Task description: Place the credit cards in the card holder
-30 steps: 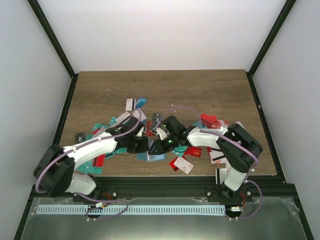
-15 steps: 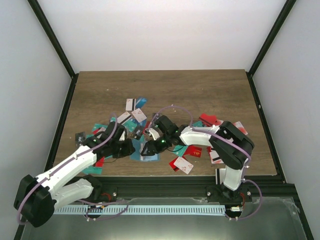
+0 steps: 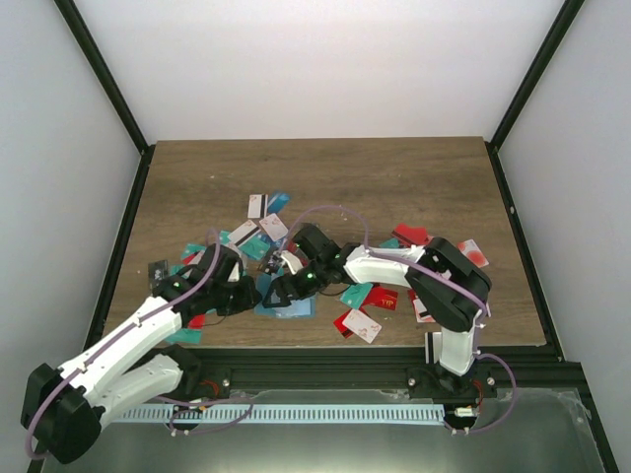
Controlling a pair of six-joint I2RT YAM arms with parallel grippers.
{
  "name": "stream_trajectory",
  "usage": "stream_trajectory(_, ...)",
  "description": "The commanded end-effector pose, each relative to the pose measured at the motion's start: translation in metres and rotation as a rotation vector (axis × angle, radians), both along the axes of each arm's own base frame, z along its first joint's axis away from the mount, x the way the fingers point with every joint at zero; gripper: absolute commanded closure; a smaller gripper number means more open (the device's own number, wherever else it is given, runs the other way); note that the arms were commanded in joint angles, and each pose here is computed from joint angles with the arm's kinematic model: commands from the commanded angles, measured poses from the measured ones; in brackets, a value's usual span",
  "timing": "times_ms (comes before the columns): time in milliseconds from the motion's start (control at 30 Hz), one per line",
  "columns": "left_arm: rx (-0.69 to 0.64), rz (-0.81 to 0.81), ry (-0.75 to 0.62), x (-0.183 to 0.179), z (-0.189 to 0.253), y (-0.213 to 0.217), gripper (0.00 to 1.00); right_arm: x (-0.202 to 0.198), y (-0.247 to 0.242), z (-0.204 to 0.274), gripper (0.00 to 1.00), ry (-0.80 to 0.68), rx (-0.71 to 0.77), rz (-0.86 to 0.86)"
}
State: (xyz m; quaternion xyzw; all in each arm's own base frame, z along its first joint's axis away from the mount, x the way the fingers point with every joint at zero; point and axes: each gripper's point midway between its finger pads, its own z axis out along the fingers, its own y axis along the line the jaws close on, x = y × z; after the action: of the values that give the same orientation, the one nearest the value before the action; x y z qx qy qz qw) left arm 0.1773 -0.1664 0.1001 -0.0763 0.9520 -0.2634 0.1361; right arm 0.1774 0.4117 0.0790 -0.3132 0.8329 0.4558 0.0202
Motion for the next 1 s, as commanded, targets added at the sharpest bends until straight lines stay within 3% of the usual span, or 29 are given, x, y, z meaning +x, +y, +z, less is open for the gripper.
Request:
stream_trajectory(0, 0.006, 0.025, 0.005, -0.003, 0.001, 0.006, 0.94, -0.001, 0.01, 0.004, 0.14, 0.001, 0.002, 0.02)
stream_trajectory(167, 0.008, 0.032, -0.005, -0.003, 0.006, 0.008, 0.94, 0.0, 0.009, 0.002, 0.11, -0.002, -0.01, 0.01)
stream_trajectory(300, -0.002, 0.026, -0.013, -0.004, 0.01, 0.007, 0.94, 0.0, 0.013, 0.012, 0.0, -0.015, 0.028, 0.017)
stream_trajectory(467, -0.013, 0.011, -0.026, 0.0, 0.016, 0.003, 0.94, 0.0, 0.015, 0.022, 0.0, -0.028, 0.06, 0.022)
stream_trajectory(767, -0.021, -0.025, -0.029, 0.008, 0.021, -0.007, 0.94, 0.022, -0.004, 0.018, 0.0, -0.167, -0.063, -0.08)
stream_trajectory(967, -0.095, -0.103, -0.033, 0.013, 0.029, -0.029, 0.94, 0.022, -0.012, 0.019, 0.0, -0.176, -0.079, -0.102)
